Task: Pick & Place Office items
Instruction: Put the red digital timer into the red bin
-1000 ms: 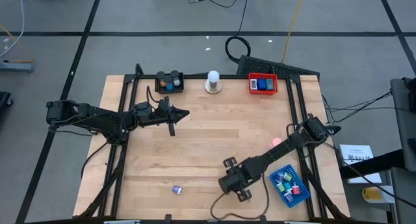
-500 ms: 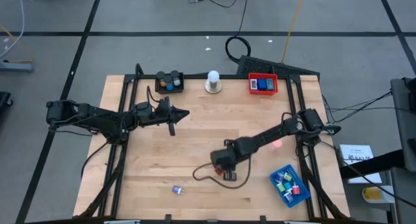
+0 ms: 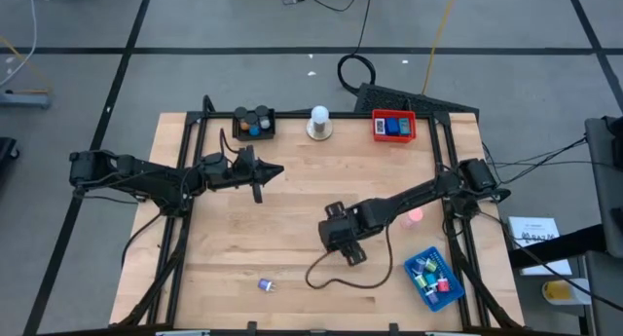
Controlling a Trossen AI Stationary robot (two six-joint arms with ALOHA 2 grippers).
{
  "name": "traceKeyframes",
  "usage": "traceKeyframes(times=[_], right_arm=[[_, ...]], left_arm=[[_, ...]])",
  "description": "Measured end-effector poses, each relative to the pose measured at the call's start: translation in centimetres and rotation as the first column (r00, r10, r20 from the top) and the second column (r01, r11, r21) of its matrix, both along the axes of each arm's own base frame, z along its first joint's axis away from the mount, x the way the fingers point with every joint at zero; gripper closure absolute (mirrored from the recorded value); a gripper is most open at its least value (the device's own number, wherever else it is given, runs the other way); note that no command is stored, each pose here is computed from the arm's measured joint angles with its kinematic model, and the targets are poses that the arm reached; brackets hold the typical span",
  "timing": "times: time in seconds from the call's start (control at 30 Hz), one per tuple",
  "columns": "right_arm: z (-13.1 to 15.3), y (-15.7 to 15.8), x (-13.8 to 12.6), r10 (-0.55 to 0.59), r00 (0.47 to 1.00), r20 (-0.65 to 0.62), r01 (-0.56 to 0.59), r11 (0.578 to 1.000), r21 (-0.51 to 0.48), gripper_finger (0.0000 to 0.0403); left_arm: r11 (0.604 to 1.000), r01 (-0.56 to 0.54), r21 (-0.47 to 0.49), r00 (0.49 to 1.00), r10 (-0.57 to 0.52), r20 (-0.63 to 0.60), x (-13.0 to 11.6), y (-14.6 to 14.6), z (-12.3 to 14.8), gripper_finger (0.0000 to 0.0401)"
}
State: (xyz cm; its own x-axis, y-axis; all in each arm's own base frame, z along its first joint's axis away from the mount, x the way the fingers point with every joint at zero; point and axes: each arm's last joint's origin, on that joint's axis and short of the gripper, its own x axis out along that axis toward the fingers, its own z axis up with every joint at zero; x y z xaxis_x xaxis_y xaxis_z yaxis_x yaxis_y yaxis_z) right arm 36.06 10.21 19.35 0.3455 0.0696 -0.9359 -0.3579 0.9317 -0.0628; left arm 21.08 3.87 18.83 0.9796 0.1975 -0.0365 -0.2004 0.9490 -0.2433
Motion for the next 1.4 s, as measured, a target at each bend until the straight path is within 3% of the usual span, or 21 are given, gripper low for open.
traceKeyframes(times=[0.23,0.4,0.57,0.93,1.2,1.4], right_arm=[[-1.9,-0.2,0.8,0.230,0.973,-0.016,-0.230,0.973,-0.032,0.0145],[-3.2,-1.2,1.7,0.275,0.961,-0.021,-0.276,0.960,-0.038,0.0149],[-3.5,-1.9,1.7,0.303,0.952,-0.039,-0.302,0.953,0.038,0.0160],[-3.8,-3.5,1.3,0.190,0.973,-0.131,-0.184,0.981,0.056,0.0228],[-3.8,-6.3,1.4,-0.091,0.979,-0.185,0.110,0.989,0.096,0.0262],[-3.9,-7.8,1.4,-0.287,0.938,-0.195,0.297,0.954,0.025,0.0234]], left_arm=[[1.000,0.000,0.000,1.000,0.000,0.000,0.0,0.0,0.0,0.0377],[1.000,0.000,0.000,1.000,0.000,0.000,0.0,0.0,0.0,0.0377],[1.000,0.001,0.000,1.000,-0.001,0.001,0.0,0.0,0.0,0.0377],[1.000,0.001,0.003,1.000,-0.001,0.000,0.0,0.0,0.0,0.0377],[1.000,0.002,0.006,1.000,-0.002,-0.002,0.0,0.0,0.0,0.0377],[1.000,0.002,0.004,1.000,-0.002,-0.002,0.0,0.0,0.0,0.0377]])
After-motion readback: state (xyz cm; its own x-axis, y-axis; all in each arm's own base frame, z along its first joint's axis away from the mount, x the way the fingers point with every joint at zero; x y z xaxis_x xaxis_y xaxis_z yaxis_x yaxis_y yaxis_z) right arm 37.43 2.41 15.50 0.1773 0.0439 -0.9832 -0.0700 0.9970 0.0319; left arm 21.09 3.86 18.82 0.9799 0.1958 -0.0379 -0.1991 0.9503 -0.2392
